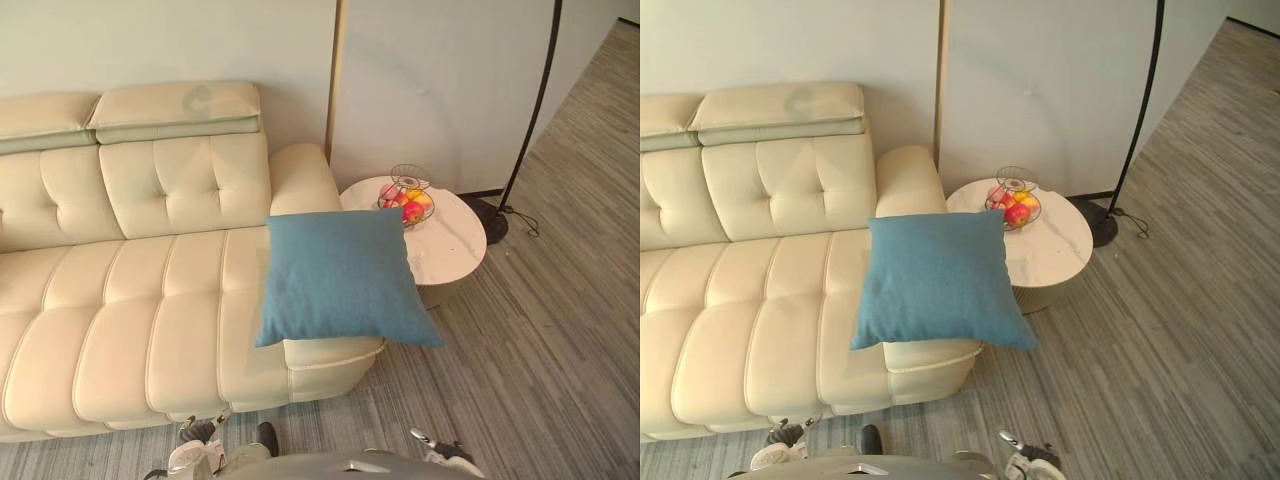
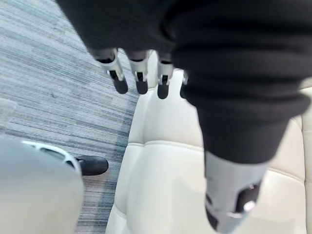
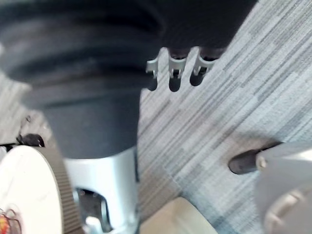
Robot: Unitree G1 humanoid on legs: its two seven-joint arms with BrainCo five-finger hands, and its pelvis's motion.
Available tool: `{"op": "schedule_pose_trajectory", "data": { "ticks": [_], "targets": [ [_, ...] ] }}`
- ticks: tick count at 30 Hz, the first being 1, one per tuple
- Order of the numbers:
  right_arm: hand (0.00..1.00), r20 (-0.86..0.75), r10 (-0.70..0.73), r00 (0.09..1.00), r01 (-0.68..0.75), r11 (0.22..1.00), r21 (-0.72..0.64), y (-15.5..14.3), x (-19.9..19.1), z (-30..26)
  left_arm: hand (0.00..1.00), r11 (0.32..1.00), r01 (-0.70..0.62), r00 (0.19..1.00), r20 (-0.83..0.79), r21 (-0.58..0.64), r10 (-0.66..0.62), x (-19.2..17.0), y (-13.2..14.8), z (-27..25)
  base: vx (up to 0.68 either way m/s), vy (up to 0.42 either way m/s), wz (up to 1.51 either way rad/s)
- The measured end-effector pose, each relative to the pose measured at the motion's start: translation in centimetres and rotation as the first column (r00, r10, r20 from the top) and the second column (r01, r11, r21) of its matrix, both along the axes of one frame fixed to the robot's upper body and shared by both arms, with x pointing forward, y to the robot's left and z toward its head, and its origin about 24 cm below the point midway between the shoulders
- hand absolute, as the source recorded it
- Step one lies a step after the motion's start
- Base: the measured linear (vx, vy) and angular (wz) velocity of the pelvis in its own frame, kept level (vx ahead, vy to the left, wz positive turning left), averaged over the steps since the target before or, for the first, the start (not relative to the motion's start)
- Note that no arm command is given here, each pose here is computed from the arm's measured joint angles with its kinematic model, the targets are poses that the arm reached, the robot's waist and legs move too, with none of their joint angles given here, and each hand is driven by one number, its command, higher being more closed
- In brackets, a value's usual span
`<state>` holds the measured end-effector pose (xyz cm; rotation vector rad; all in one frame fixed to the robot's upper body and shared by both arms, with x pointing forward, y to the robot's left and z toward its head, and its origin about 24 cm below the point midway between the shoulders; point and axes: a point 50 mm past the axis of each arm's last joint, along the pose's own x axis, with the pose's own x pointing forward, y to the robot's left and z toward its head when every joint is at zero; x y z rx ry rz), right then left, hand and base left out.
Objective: Pick up cushions and gather them together orderly.
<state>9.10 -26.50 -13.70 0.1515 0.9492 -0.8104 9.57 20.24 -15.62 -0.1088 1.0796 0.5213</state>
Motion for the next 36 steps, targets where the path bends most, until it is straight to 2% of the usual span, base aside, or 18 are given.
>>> {"op": "schedule_pose_trajectory", "data": {
  "ticks": [4,8,14,21,26,27,32,36],
  "targets": [
    [0.0,0.098,-0.004,0.995,0.015,0.994,-0.109,-2.9,1.9,2.4,0.0,0.998,-0.014,0.997,0.081,0.053,0.009,1.5,2.3,1.2,0.05,0.097,-0.13],
    [0.0,0.252,0.066,0.966,-0.001,0.968,-0.252,-5.4,6.0,6.6,0.0,0.991,0.001,0.981,0.192,0.133,-0.027,3.6,5.0,3.4,0.08,0.064,-0.06],
    [0.0,0.385,0.178,0.906,-0.041,0.941,-0.336,-5.4,10.8,10.2,0.0,0.981,0.046,0.95,0.296,0.188,-0.102,6.4,5.4,5.3,0.11,0.026,-0.03],
    [0.0,0.482,0.413,0.773,-0.199,0.878,-0.435,-2.2,17.4,14.5,0.0,0.961,0.157,0.881,0.406,0.228,-0.241,11.3,2.9,7.6,0.09,-0.037,-0.01],
    [0.0,0.521,0.532,0.667,-0.299,0.832,-0.467,1.0,20.7,16.7,0.0,0.933,0.271,0.789,0.501,0.235,-0.356,15.8,-1.4,9.9,-0.03,-0.02,0.13],
    [0.0,0.529,0.582,0.618,-0.34,0.804,-0.487,2.5,22.0,17.7,0.0,0.923,0.295,0.75,0.539,0.245,-0.383,17.4,-2.8,11.1,-0.07,-0.004,-0.02],
    [0.0,0.55,0.619,0.561,-0.358,0.78,-0.513,4.1,24.3,19.8,0.0,0.907,0.318,0.65,0.633,0.277,-0.421,21.2,-5.1,14.8,-0.12,-0.005,-0.03],
    [0.0,0.564,0.607,0.56,-0.334,0.788,-0.517,4.3,25.1,20.6,0.0,0.892,0.32,0.593,0.668,0.318,-0.451,23.1,-6.3,17.1,-0.12,0.01,0.0]
  ]
}}
